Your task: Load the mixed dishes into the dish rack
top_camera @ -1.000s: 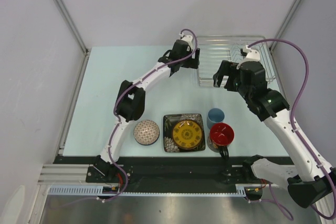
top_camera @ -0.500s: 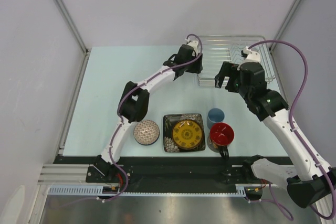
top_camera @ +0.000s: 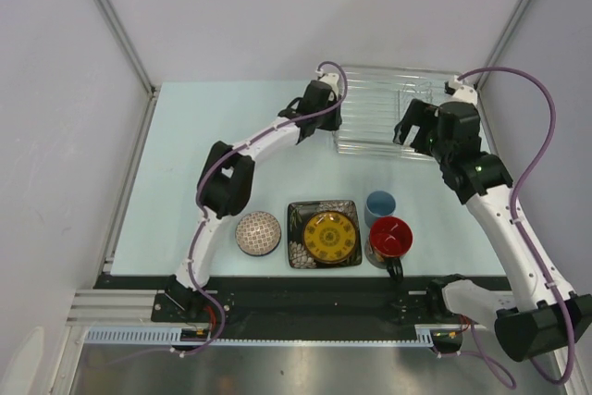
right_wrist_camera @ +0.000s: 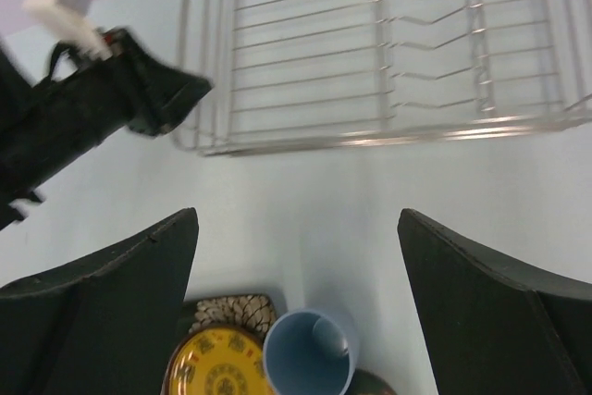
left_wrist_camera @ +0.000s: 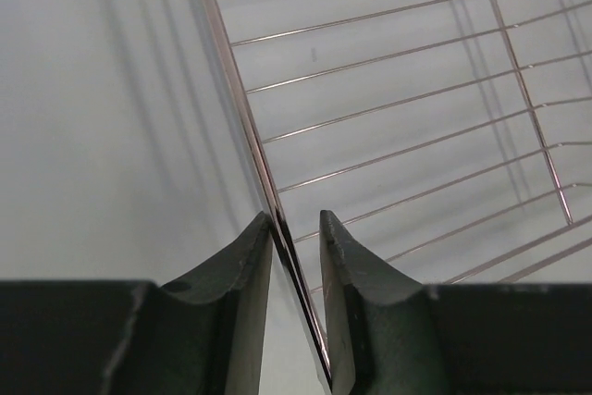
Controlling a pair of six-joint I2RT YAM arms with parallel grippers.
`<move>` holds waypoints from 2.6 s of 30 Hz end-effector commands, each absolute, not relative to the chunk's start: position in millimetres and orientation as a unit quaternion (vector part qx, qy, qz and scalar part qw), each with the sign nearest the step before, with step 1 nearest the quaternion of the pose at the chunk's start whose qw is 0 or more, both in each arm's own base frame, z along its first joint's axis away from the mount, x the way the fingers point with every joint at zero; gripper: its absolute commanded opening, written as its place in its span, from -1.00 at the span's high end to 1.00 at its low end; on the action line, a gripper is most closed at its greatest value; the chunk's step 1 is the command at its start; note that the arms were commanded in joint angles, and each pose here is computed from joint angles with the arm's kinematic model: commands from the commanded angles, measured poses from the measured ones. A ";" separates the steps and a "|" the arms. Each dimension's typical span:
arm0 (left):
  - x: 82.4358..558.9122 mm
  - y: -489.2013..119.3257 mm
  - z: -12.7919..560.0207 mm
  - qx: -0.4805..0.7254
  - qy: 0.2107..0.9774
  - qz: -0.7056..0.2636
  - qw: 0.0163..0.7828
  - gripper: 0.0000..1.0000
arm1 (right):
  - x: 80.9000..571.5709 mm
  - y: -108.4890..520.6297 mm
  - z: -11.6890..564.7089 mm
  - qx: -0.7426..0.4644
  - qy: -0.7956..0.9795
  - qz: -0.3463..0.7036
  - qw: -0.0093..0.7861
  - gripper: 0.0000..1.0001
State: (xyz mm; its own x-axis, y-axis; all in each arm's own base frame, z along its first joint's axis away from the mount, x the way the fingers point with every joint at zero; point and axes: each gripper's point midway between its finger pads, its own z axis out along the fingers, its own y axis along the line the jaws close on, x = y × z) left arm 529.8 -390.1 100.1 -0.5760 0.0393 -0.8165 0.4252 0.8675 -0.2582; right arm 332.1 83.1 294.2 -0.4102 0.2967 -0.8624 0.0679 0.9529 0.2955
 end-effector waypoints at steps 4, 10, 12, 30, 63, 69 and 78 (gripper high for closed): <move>509.0 -279.0 97.4 0.118 0.902 -0.114 0.398 0.45 | 361.9 50.1 280.8 0.150 0.830 0.071 0.532 -0.90; 477.2 -229.4 107.1 0.107 0.910 -0.081 0.392 0.50 | 381.4 29.3 241.1 0.206 0.848 0.055 0.485 -0.89; 470.2 -219.1 111.2 0.101 0.911 -0.080 0.392 0.51 | 388.6 24.2 223.8 0.219 0.857 0.050 0.464 -0.89; 400.5 -152.5 117.2 0.085 0.921 -0.039 0.379 0.56 | 471.7 72.9 140.9 0.198 0.909 0.113 0.349 -0.78; 336.4 -109.9 107.4 0.112 0.930 -0.017 0.348 0.61 | 524.8 158.6 137.4 0.098 0.921 0.165 0.340 -0.74; 329.5 -113.1 120.5 0.108 0.931 -0.033 0.348 0.60 | 542.2 167.9 149.5 0.074 0.922 0.157 0.347 -0.76; 347.0 -99.8 141.8 0.106 0.917 -0.010 0.385 0.56 | 523.1 141.0 139.0 0.101 0.932 0.085 0.337 -0.88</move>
State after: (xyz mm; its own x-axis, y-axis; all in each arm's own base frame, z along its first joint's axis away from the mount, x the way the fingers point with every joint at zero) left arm 327.7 -106.7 105.9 -0.7563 0.1813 -0.6287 0.2046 0.9782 0.0358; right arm 535.7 159.0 125.9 -0.7733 0.2570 -0.5796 0.0870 0.9485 0.3045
